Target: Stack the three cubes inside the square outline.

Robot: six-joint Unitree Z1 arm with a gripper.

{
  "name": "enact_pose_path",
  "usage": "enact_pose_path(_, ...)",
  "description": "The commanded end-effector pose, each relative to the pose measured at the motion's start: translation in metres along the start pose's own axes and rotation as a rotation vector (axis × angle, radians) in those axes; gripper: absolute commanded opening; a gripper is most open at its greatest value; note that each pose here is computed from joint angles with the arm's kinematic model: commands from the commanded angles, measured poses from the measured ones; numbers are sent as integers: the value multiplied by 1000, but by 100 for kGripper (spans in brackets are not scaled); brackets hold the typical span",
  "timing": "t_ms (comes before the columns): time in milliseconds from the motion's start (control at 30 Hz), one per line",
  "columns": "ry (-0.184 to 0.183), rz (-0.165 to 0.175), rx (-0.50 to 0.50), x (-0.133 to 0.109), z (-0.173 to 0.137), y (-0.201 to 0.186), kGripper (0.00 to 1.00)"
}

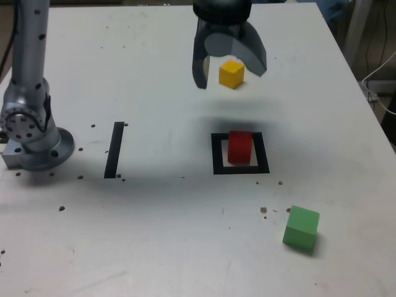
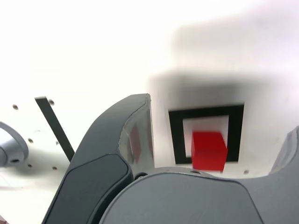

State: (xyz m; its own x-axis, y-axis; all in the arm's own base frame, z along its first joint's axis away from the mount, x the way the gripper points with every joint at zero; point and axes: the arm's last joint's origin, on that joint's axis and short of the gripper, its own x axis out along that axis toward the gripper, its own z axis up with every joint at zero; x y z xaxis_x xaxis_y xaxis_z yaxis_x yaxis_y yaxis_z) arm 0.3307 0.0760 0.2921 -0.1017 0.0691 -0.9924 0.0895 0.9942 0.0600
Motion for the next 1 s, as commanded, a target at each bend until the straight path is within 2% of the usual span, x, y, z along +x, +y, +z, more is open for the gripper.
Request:
enact_pose_path(0,-6,10,0,-1,1,13,100)
enact_pose_path(233,-20,70,46,-10,3,44,100)
enact_pose_path(567,45,68,159,4,-4,76,100)
enact_pose_path(833,58,93,252,15,0,97,100)
enact_pose_path(967,68,84,284,29,9,102,100)
